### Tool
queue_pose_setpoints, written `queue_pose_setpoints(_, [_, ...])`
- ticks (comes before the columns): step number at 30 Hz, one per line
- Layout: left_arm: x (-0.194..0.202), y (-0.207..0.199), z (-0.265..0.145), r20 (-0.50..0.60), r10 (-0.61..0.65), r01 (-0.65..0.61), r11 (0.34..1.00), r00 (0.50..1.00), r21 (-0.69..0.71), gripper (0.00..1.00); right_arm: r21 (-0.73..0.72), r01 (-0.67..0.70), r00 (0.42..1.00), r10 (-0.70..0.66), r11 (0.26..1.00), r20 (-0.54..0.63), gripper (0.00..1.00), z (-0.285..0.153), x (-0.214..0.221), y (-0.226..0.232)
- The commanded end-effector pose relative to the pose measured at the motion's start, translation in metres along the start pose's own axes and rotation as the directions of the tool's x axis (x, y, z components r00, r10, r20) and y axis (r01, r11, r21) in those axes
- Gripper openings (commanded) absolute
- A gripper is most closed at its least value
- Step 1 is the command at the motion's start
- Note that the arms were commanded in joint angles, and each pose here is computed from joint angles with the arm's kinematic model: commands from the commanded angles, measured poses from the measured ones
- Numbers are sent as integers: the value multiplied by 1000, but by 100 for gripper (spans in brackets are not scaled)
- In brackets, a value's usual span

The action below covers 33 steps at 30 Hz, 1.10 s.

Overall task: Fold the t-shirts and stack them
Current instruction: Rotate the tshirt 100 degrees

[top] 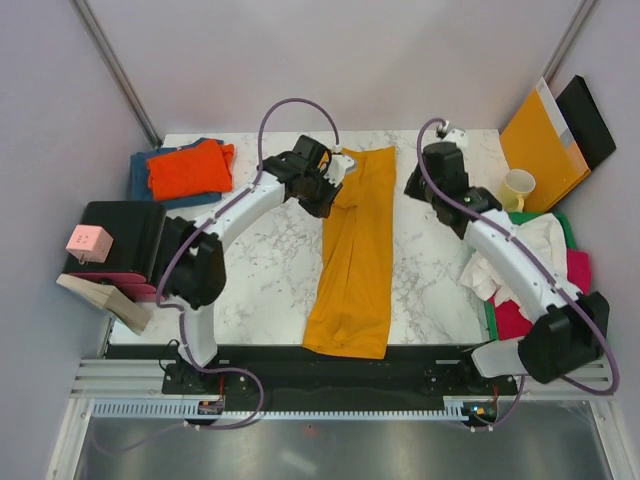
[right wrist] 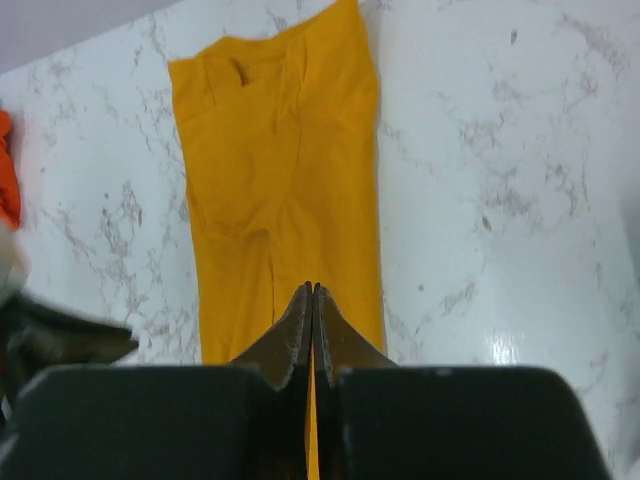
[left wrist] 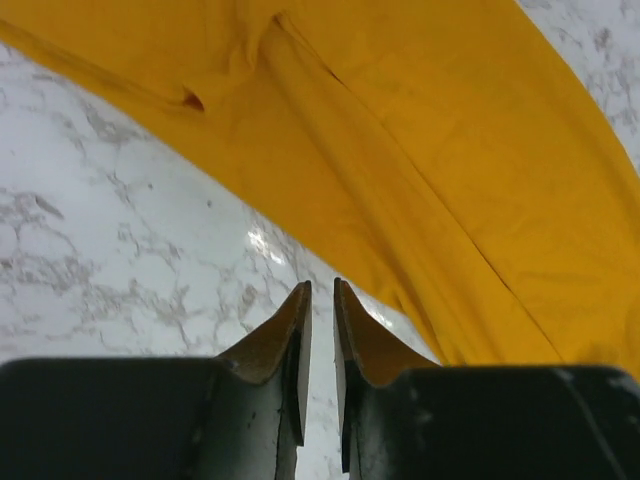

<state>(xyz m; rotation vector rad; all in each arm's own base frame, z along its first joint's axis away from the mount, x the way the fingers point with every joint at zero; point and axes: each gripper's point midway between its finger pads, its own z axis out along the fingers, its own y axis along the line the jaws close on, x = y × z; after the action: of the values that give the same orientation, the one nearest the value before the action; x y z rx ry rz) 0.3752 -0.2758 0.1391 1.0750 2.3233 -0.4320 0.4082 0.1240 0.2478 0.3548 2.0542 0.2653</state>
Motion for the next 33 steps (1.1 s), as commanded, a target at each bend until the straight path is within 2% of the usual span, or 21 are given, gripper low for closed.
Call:
queue_pose_setpoints(1, [-41, 33, 35, 64, -12, 14, 999, 998, -38, 18, 38, -6, 1000, 6, 999, 15, 0, -35, 31, -14])
queue_pose_setpoints(2, [-35, 39, 58, 36, -25, 26, 999, 999, -25, 17, 53, -5, 1000, 5, 999, -3, 0, -37, 45, -22])
queue_pose_setpoints(4, [-59, 55, 61, 90, -14, 17, 999, 996, -36, 17, 46, 0, 1000, 0, 999, -13, 0, -49, 55, -24])
queue_pose_setpoints(5, [-49, 61, 84, 58, -21, 24, 999, 998, -35, 17, 74, -3, 1000, 4, 997, -15, 0, -51, 62, -32])
queue_pose_setpoints(6, [-64, 69, 84, 91, -3, 8, 998, 996, -54, 17, 89, -1, 1000, 3, 996, -26, 0, -53, 66, -37])
queue_pose_setpoints(11, [-65, 84, 117, 80, 30, -25, 997, 996, -68, 18, 123, -29, 997, 37, 992, -63, 0, -56, 92, -54])
queue_pose_setpoints(15, [-52, 98, 149, 44, 26, -22, 996, 999, -89, 20, 124, -57, 992, 70, 991, -104, 0, -53, 110, -55])
queue_pose_setpoints(19, [-23, 94, 166, -37, 22, -24, 999, 999, -44, 20, 135, -54, 989, 71, 989, -126, 1, -50, 114, -55])
queue_pose_setpoints(22, [3, 101, 175, -120, 0, -7, 999, 993, -53, 21, 136, -45, 989, 62, 990, -131, 1, -50, 109, -51])
queue_pose_setpoints(23, [-4, 109, 167, -95, -53, 49, 998, 994, -49, 21, 139, -47, 990, 65, 989, -128, 1, -49, 108, -51])
queue_pose_setpoints(26, [4, 120, 157, -117, -119, 112, 992, 986, -61, 22, 124, -63, 990, 78, 990, -119, 2, -51, 101, -45])
queue_pose_setpoints(33, [30, 166, 129, -170, -168, 141, 977, 971, -157, 22, 104, -98, 987, 109, 990, -115, 3, -51, 98, -38])
